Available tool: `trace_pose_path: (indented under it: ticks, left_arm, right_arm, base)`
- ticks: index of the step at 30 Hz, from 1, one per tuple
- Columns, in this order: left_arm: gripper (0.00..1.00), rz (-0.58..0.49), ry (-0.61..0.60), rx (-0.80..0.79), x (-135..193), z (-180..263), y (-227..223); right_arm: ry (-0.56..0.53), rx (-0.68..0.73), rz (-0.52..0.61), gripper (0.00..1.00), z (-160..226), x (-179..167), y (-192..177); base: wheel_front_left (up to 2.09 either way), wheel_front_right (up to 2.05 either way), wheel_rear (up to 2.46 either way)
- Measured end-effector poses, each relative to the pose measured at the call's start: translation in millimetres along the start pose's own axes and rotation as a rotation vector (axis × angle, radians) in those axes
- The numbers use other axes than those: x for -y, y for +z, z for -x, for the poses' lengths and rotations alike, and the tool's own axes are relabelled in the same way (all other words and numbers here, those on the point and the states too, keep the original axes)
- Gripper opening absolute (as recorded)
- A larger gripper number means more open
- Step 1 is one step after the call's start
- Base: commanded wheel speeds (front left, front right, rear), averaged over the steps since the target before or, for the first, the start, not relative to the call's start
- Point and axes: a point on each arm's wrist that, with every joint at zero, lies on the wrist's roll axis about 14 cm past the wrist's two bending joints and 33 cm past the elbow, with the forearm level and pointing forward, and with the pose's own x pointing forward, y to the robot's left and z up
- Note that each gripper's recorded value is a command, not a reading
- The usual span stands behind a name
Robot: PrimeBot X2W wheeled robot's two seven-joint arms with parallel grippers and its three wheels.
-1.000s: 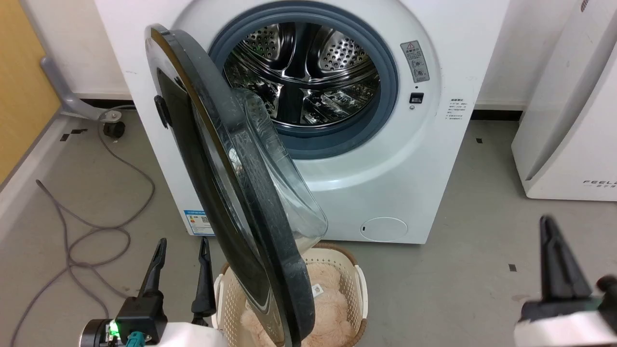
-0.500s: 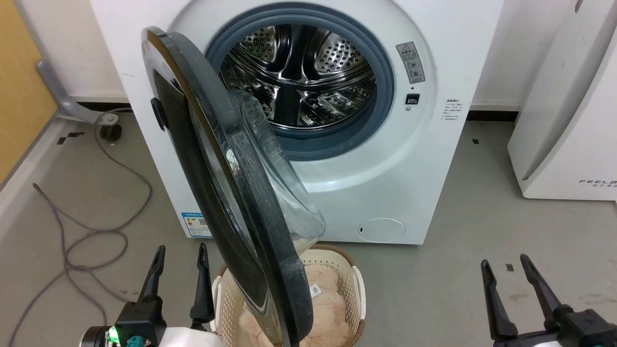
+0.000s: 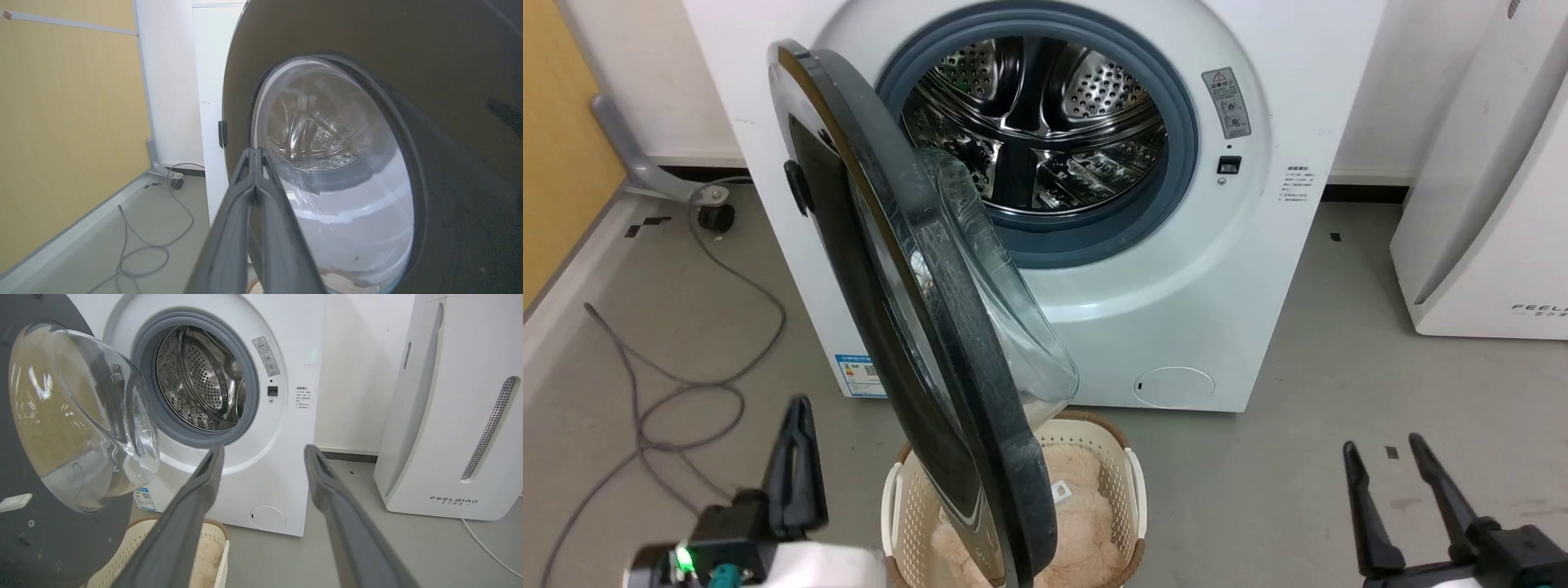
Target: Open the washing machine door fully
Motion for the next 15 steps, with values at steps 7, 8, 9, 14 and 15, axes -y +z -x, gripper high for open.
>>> trace_pose_path:
  ticks: [7,8,9,14,15]
  left_arm:
    - [0.00,-0.026,-0.005,0.264,1.2,-22.5,81.6]
    - [0.00,-0.026,-0.012,0.303,3.6,-23.5,93.5]
    - [0.00,-0.026,-0.022,0.337,7.1,-23.9,104.1]
    - [0.00,-0.017,-0.096,0.487,32.3,-18.9,149.7]
    - [0.00,-0.011,-0.116,0.509,38.7,-17.3,156.4]
  right_arm:
    - [-0.010,0.032,-0.001,1.00,-4.3,3.9,9.8]
    - [-0.010,0.034,-0.001,1.00,-4.4,3.8,10.2]
    - [-0.010,0.034,-0.001,1.00,-4.4,3.9,10.3]
    - [-0.012,0.031,-0.002,1.00,-3.8,4.3,9.4]
    - [-0.013,0.031,-0.002,1.00,-3.7,4.5,9.3]
  base:
    - [0.00,0.00,0.00]
    - [0.00,0.00,0.00]
    - [0.00,0.00,0.00]
    - [0.00,0.00,0.00]
    - [0.00,0.00,0.00]
